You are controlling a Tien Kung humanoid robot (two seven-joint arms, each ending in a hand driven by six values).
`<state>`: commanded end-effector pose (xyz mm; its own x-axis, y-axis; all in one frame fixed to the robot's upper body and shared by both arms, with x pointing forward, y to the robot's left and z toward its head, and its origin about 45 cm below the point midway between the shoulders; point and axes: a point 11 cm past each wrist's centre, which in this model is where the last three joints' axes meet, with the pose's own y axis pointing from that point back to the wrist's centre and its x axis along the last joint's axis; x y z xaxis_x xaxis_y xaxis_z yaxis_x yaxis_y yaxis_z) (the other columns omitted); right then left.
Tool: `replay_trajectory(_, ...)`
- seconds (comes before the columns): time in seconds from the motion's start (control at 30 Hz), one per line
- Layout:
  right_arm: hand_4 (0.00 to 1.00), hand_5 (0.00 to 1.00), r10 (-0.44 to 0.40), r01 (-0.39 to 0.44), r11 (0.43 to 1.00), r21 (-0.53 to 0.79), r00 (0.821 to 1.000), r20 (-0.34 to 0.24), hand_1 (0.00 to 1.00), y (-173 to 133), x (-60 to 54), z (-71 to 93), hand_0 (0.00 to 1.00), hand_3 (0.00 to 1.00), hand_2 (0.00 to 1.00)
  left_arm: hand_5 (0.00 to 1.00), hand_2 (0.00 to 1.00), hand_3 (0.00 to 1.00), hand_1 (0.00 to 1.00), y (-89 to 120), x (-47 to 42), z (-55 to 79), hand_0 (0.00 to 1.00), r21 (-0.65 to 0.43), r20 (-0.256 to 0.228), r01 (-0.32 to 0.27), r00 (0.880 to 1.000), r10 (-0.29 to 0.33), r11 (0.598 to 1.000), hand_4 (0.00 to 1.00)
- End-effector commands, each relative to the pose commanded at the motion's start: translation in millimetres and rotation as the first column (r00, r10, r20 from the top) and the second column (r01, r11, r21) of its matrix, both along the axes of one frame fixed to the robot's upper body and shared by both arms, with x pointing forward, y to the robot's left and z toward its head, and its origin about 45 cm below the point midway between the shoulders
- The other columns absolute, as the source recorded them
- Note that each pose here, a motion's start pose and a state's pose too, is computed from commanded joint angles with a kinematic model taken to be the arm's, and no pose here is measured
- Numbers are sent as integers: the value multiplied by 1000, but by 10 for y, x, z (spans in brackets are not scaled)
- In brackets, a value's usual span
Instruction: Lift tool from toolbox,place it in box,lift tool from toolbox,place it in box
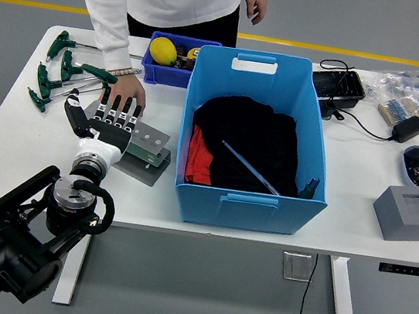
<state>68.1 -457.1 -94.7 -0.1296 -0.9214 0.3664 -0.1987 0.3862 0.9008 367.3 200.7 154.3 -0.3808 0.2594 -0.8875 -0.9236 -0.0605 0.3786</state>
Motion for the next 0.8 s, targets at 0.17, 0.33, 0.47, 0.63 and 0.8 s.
replay_trajectory(0.17, 781, 726, -2, 2, 1000, 0, 1000, 1, 657, 2, 9, 1, 684, 573, 710, 869, 991, 998, 864, -37, -20, 25, 839, -12, 4, 7, 1000, -7, 1000, 728)
replay_trajectory(0.33, 781, 726, -4, 4, 1000, 0, 1000, 4, 657, 4, 19, 2, 684, 573, 710, 869, 991, 998, 864, -63, -42, 55, 839, -25, 10, 9, 1000, -8, 1000, 728)
replay_trajectory(0.47, 781, 725, -5, 5, 1000, 0, 1000, 5, 657, 0, 20, 3, 684, 573, 710, 847, 993, 998, 865, -85, -65, 69, 836, -33, 12, 12, 1000, -12, 999, 724)
replay_trajectory(0.63, 782, 726, -6, 6, 1000, 1, 1000, 7, 657, -1, 25, 5, 684, 572, 710, 838, 996, 998, 863, -100, -101, 79, 836, -44, 17, 11, 1000, -11, 999, 728)
replay_trajectory(0.8, 781, 727, -4, 4, 1000, 0, 1000, 9, 657, -4, 33, 7, 684, 572, 710, 816, 997, 998, 869, -99, -117, 73, 840, -46, 15, 10, 1000, -9, 999, 735)
